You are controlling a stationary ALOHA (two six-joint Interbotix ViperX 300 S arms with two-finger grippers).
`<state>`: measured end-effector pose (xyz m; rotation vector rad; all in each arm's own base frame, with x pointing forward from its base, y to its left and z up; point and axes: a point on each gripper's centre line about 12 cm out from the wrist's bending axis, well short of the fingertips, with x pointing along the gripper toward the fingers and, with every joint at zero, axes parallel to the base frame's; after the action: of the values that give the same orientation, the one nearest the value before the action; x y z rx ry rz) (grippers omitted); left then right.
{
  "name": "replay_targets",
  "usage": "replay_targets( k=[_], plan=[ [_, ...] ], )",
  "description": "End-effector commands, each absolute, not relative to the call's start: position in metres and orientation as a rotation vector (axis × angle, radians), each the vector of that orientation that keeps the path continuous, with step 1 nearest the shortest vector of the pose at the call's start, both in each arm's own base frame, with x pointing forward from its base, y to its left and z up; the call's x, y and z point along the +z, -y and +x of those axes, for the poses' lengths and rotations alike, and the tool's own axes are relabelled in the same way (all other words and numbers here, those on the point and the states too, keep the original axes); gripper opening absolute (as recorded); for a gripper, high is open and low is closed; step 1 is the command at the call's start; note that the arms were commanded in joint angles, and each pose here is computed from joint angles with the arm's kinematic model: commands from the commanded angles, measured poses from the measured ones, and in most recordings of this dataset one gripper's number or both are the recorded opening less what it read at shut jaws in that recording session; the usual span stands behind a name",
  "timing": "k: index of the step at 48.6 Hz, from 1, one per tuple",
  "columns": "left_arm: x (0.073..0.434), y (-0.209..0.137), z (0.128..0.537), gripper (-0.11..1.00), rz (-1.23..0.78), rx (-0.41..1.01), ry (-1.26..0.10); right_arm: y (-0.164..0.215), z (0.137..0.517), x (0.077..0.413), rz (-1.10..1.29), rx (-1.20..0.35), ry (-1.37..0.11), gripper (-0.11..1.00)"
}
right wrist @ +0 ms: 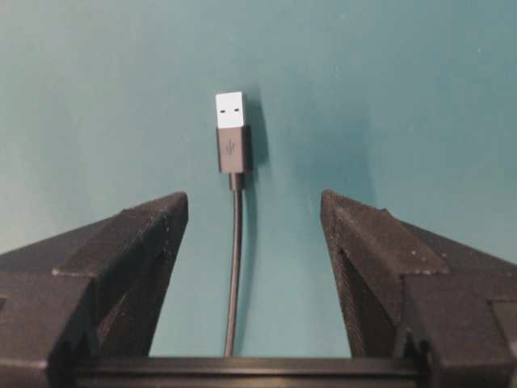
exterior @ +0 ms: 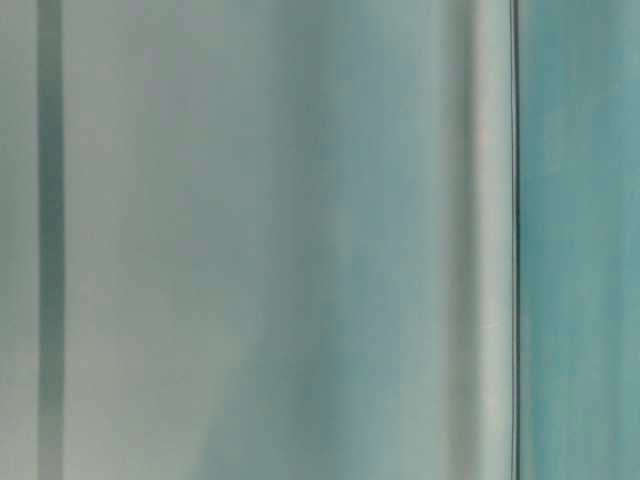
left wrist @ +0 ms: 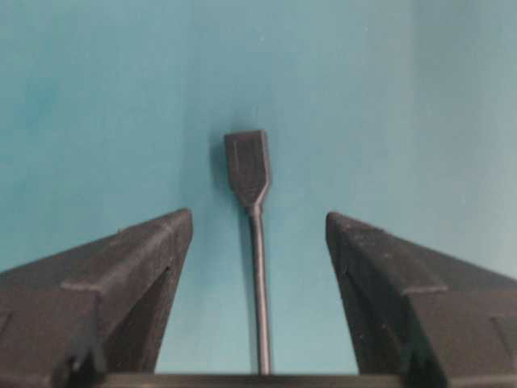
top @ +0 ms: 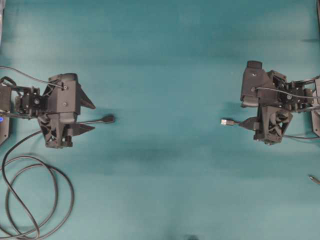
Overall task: Insert the USB using both arms.
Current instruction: 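Close both grippers on the USB connector bodies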
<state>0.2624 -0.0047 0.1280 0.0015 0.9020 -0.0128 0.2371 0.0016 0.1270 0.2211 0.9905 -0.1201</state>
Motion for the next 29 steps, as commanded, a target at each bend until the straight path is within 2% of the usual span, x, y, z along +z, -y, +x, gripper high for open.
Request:
replay_targets(
  k=[1,13,29],
  plan=[
    [0.134,0.004,0.271,0.82,0.003,-0.011,-0.865,-0.002,0.246,0.136,0.201,-0.107,-0.945,0.69],
    [0.13,0.002,0.278,0.82,0.003,-0.007,-0.856,-0.006,0.251,0.128,0.182,-0.088,-0.957,0.68],
    [0.129,0.002,0.278,0.82,0.001,-0.004,-0.862,-0.015,0.264,0.11,0.162,-0.065,-1.023,0.6]
  ],
)
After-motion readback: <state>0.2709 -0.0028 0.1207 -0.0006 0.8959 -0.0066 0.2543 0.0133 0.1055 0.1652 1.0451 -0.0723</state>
